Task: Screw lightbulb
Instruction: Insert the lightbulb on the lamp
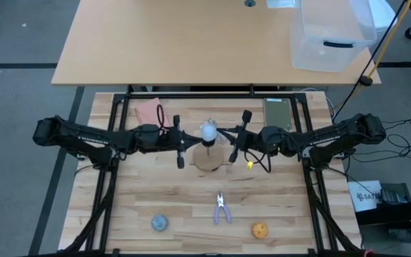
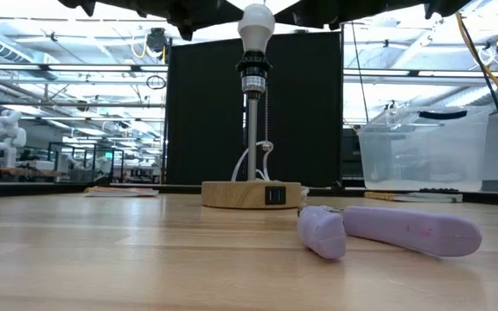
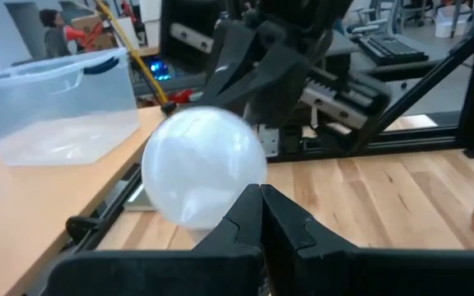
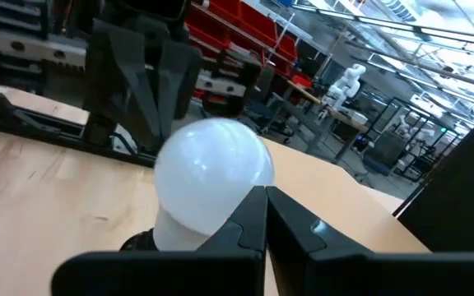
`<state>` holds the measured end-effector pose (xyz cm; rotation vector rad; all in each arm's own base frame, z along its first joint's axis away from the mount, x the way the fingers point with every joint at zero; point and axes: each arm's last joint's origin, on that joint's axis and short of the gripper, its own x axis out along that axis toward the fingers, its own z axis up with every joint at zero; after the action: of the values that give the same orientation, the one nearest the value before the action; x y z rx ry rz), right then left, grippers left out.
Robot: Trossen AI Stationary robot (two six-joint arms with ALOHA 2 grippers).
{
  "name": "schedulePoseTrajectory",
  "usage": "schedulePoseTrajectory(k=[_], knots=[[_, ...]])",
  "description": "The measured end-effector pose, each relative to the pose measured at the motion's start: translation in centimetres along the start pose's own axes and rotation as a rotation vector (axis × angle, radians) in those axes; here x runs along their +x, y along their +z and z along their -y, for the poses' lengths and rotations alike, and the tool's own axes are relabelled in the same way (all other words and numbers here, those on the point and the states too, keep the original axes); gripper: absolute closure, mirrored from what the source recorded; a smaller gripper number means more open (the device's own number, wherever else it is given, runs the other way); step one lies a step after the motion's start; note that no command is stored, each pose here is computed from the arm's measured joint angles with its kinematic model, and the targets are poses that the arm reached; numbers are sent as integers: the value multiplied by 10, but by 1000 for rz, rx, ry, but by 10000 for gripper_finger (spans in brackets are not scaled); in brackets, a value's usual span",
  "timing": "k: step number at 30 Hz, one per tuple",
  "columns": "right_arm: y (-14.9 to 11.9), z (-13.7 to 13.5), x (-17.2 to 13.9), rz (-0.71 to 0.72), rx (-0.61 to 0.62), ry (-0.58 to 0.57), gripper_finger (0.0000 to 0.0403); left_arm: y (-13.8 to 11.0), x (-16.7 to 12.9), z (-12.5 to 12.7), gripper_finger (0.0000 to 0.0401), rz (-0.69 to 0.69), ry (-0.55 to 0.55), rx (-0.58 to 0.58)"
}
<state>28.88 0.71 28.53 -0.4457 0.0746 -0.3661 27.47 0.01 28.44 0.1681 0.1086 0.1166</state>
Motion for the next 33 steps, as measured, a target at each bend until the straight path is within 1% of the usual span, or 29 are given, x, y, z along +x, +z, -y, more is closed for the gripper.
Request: schedulePoseTrajectory(k=[4,15,20,22,26,30,33], knots=[[0,-1,0,10,-1,31,403,-1,1,-6,401,-6,16,-25],[-2,-5,-2,-5,-6,88,403,-2,1,-9,401,-14,40,-26],[-2,-13,-3,-5,-30,155,403,-4,1,-12,401,-47,113,-28],[-2,-16,-4,5,-33,184,403,-6,1,-12,401,-64,125,-32],[0,-17,-5,21,-30,197,403,-7,1,-15,401,-69,167,-47],[1,-19,-7,18,-32,199,403,-8,0,-24,401,-79,281,-101],[1,-20,-7,16,-28,201,403,-10,0,-29,401,-85,325,-129]])
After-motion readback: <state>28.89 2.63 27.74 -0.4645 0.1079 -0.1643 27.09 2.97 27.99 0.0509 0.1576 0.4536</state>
